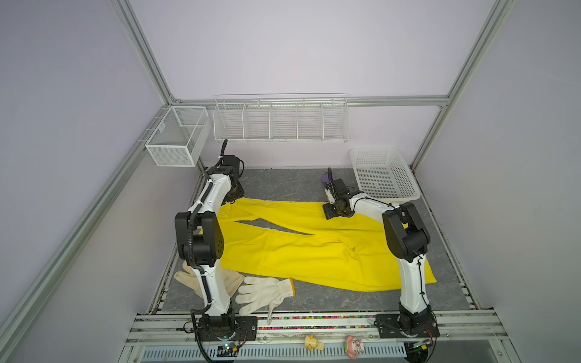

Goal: Fold and stack the trousers
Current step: Flatten out the trousers at the center of the table.

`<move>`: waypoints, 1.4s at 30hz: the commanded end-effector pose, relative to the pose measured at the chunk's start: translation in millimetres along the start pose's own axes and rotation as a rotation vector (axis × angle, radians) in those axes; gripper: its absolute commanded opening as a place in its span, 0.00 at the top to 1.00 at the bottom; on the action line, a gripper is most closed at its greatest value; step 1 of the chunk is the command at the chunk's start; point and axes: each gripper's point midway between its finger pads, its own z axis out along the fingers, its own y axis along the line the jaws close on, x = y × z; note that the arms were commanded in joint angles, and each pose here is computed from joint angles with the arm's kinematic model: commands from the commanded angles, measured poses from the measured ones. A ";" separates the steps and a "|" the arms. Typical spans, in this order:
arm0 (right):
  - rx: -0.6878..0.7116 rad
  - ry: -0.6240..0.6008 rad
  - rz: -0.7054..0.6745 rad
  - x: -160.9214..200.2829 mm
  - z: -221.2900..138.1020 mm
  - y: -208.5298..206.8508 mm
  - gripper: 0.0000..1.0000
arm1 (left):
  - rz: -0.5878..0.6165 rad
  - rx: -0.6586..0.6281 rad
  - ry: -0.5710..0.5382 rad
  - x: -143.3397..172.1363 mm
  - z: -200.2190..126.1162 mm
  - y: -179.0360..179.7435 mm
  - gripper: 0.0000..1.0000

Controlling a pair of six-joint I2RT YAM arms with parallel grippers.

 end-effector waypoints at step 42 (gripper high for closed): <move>0.025 0.061 0.023 32.0 -5.6 -23.9 0.28 | -0.148 -0.033 0.000 -31.2 88.8 28.1 0.98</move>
